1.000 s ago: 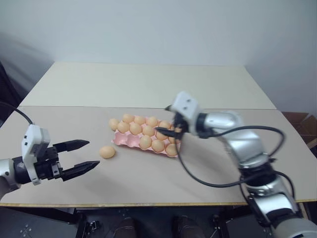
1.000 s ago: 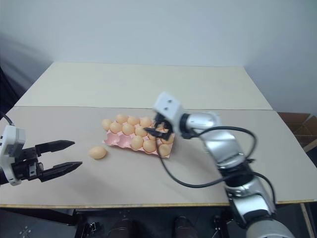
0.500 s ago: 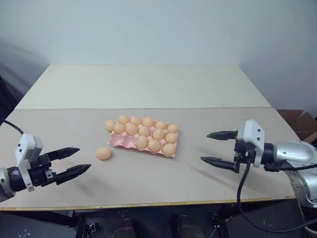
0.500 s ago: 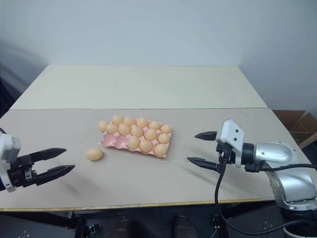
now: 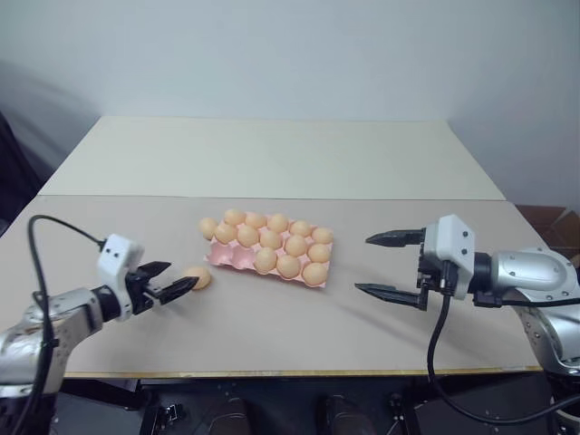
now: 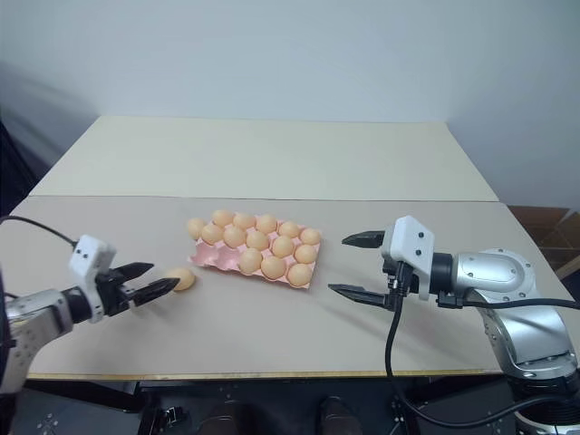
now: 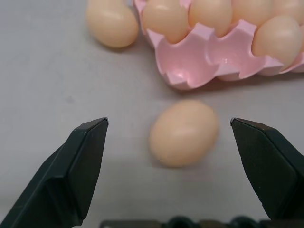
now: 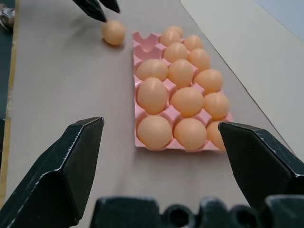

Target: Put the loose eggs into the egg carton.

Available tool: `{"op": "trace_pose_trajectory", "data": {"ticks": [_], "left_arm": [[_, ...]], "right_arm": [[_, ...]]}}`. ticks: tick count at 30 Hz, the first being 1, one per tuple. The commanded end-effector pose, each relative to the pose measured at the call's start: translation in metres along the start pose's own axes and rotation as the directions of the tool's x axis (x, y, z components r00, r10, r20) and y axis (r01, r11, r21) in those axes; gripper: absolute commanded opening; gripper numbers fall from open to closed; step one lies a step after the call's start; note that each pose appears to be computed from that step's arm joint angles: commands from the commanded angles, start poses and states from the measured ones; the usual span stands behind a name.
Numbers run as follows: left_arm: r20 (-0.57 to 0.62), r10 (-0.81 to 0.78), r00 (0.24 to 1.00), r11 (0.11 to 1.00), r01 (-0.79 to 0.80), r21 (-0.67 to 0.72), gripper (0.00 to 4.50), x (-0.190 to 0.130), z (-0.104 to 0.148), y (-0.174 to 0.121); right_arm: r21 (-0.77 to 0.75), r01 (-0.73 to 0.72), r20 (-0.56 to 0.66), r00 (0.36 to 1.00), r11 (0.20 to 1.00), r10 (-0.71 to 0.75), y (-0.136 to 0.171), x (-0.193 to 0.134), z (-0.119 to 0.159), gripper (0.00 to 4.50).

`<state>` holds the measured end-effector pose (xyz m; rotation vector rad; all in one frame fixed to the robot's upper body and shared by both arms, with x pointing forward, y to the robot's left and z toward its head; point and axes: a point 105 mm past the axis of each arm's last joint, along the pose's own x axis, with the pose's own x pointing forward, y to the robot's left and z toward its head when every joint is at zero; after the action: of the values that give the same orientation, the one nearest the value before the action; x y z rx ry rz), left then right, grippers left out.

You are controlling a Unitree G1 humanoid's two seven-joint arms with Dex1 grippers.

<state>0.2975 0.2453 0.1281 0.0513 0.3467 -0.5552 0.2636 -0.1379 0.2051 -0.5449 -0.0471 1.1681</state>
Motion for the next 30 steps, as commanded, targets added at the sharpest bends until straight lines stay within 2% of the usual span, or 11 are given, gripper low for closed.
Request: {"op": "trace_pose_trajectory", "data": {"ticks": [1, 8, 9, 11, 15, 16, 20, 22, 26, 30], "left_arm": [[0.0, 0.003, 1.0, 0.999, -0.003, 0.032, 4.5, 0.011, 0.005, 0.005], [-0.094, -0.045, 0.995, 0.995, 0.052, 0.08, 4.5, 0.035, -0.014, 0.005], [-0.102, -0.054, 0.993, 0.995, 0.062, 0.081, 4.1, 0.038, -0.017, 0.005], [-0.115, -0.063, 0.991, 0.993, 0.074, 0.09, 3.6, 0.04, -0.02, 0.005], [-0.094, -0.043, 0.995, 0.993, 0.053, 0.109, 2.35, 0.034, -0.013, 0.012], [-0.091, -0.041, 0.995, 0.992, 0.051, 0.114, 2.16, 0.033, -0.012, 0.013], [-0.017, -0.136, 0.991, 0.962, 0.137, 0.235, 2.09, -0.005, 0.035, -0.003], [0.041, -0.176, 0.983, 0.952, 0.16, 0.26, 2.09, -0.009, 0.059, -0.011], [0.099, -0.248, 0.964, 0.934, 0.211, 0.288, 2.09, 0.013, 0.084, -0.025], [0.074, -0.347, 0.935, 0.903, 0.312, 0.297, 2.09, 0.047, 0.087, -0.04]], "right_arm": [[-0.078, -0.007, 0.048, 0.999, 0.997, 0.011, 0.003, 0.0, 0.02, 4.49], [-0.111, 0.002, 0.093, 0.996, 0.994, 0.009, 0.004, -0.001, 0.038, 4.49], [-0.112, 0.007, 0.095, 0.996, 0.994, 0.004, 0.003, -0.001, 0.039, 4.5], [-0.115, 0.022, 0.094, 0.995, 0.993, -0.011, 0.003, -0.001, 0.039, 4.5], [-0.106, 0.039, 0.097, 0.995, 0.994, -0.029, 0.002, -0.001, 0.04, 4.5], [-0.105, 0.04, 0.097, 0.995, 0.994, -0.03, 0.003, -0.001, 0.04, 4.5], [-0.093, 0.076, 0.101, 0.993, 0.993, -0.067, 0.003, -0.003, 0.04, 4.5], [-0.09, 0.084, 0.1, 0.992, 0.992, -0.075, 0.004, -0.003, 0.04, 4.5], [-0.091, 0.091, 0.098, 0.992, 0.992, -0.082, 0.004, 0.0, 0.039, 4.5], [-0.097, 0.099, 0.101, 0.991, 0.99, -0.089, 0.001, 0.002, 0.041, 4.5]]}}
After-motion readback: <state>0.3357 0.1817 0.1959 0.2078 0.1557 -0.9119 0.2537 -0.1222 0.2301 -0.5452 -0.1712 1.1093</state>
